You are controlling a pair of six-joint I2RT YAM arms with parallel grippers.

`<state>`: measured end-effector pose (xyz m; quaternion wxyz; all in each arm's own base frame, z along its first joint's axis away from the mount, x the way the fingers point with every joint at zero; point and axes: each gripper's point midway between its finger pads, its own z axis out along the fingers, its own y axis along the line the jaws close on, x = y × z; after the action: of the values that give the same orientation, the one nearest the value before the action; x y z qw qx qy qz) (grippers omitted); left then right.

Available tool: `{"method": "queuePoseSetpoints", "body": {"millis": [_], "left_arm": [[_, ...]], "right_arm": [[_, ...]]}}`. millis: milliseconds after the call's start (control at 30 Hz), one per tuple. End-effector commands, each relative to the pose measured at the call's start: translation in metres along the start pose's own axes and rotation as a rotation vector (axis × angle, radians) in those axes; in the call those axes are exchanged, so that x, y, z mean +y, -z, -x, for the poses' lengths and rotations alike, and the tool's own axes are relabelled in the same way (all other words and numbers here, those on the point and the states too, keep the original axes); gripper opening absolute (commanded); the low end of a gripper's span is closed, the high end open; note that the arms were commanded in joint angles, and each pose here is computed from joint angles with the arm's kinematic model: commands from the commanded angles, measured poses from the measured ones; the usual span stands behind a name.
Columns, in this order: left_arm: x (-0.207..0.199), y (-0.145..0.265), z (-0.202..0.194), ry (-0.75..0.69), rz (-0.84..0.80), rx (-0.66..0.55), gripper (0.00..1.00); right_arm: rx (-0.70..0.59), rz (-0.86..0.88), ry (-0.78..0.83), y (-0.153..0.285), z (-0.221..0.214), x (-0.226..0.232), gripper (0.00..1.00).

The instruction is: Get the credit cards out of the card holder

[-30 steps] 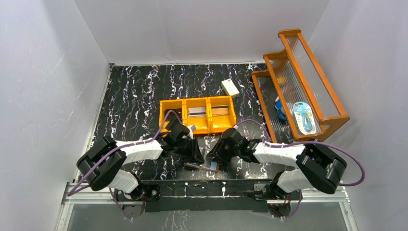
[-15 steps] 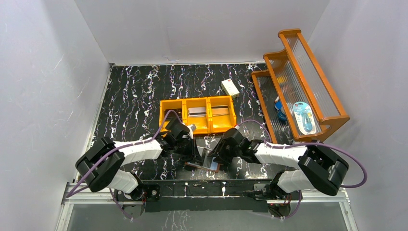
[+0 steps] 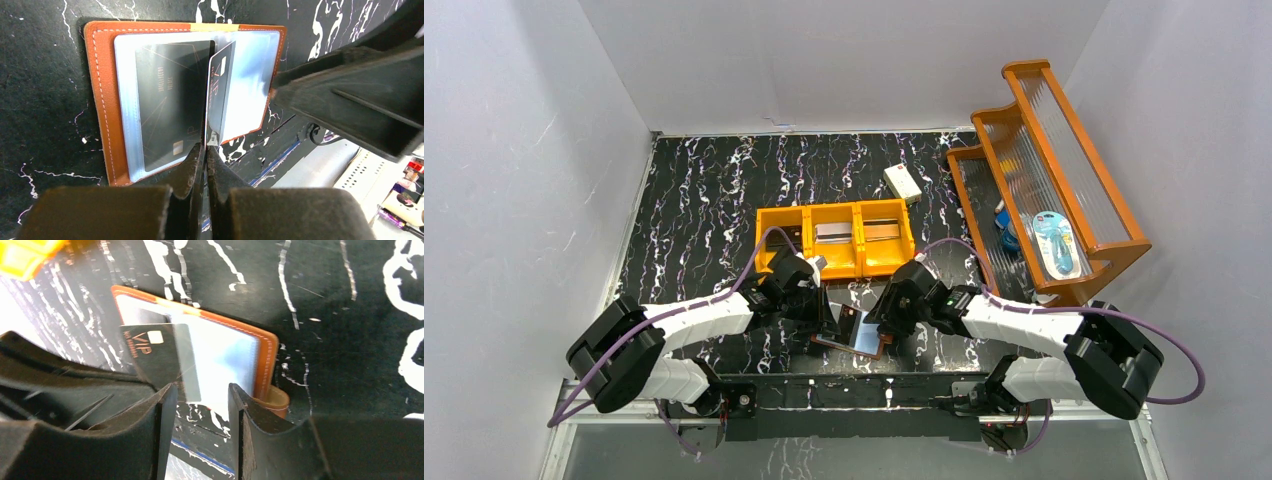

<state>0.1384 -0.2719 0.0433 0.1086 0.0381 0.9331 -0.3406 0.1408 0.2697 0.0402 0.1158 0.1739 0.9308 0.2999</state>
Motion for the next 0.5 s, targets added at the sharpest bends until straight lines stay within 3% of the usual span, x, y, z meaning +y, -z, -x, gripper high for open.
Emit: {"method": "queuePoseSetpoints", "body": {"millis": [0,133,300,467], "left_arm": [[-0.001,0.001,0.000,-0.018,0.005,0.018,0.00],[-0.003,0.001,-0.001,-0.023,-0.006,0.024,0.00],[-0.009,0.001,0.001,-0.030,-0.030,0.024,0.05],[-0.017,-0.002,0.001,-0.035,-0.077,0.035,0.13]], "right_arm": [[-0.049,0.138,0.134,0.023,0.014,0.046,0.51],[-0.004,0.219,0.144,0.021,0.008,0.067,0.51],[0.059,0.091,0.094,-0.010,-0.003,0.032,0.50],[0.148,0.027,0.052,-0.027,-0.021,0.004,0.42]]}}
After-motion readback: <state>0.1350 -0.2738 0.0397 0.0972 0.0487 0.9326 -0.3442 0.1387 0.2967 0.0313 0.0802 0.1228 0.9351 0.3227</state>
